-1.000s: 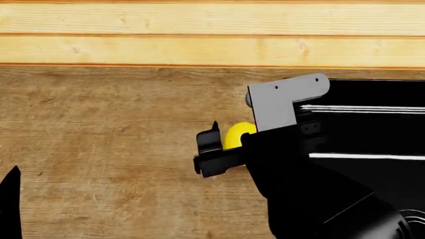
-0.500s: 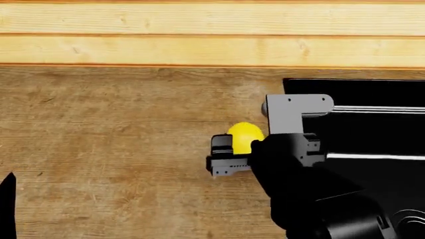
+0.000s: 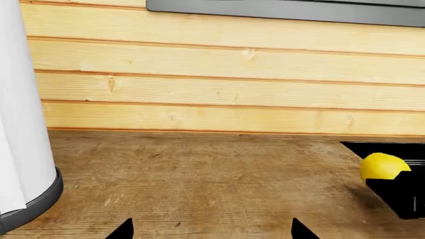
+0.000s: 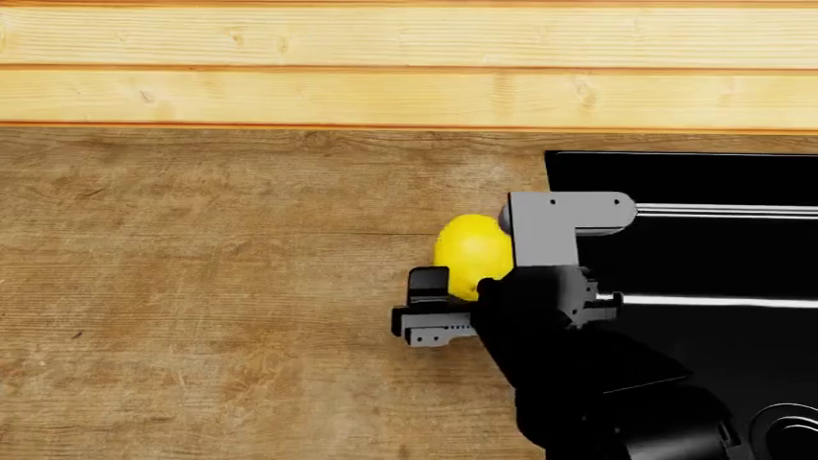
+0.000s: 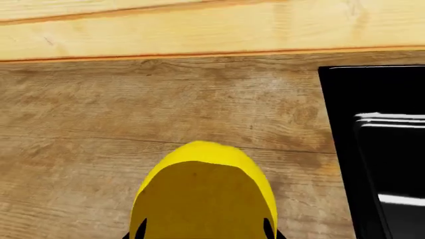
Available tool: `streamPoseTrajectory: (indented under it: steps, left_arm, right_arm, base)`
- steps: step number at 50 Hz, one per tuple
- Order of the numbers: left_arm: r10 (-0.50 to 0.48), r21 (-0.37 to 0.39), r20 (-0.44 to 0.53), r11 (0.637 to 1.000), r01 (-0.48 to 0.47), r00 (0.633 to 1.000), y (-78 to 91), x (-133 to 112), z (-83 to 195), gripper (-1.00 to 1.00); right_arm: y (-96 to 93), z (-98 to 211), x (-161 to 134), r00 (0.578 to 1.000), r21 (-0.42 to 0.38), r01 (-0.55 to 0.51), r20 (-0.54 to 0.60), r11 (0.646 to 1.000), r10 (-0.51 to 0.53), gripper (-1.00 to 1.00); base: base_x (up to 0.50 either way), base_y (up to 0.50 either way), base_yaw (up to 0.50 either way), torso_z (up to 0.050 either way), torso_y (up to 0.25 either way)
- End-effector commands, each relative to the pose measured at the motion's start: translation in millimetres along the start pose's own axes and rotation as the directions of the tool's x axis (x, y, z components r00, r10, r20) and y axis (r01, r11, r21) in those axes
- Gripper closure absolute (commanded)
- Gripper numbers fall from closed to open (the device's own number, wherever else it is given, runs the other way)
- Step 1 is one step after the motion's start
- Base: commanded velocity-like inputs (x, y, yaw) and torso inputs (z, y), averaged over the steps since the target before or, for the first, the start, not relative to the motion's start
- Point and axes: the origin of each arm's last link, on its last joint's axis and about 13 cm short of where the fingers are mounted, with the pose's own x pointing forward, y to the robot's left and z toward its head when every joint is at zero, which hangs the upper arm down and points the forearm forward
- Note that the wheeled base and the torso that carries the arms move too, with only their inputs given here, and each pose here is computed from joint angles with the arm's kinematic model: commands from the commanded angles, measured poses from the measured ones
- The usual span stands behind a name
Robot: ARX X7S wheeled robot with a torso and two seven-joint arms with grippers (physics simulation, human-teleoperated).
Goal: There is a mixed pile of frozen fruits and vegetables on the counter. Locate all the frozen vegetables and place the items in a bowl on the counter. Take all the frozen fruits and defrost them in a running sink.
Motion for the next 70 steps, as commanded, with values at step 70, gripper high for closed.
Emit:
streamPoseTrajectory:
  steps: [70]
  left_arm:
    - [-0.449, -0.063, -0.294, 0.890, 0.452, 0.844, -69.6, -28, -31, -1.00]
  right_arm:
    - [5.4, -1, -65, 0.990, -0.080, -0.065, 0.120, 0.995, 0.074, 1.00]
  base:
    - [0.00, 0.00, 0.00, 0.000, 0.000]
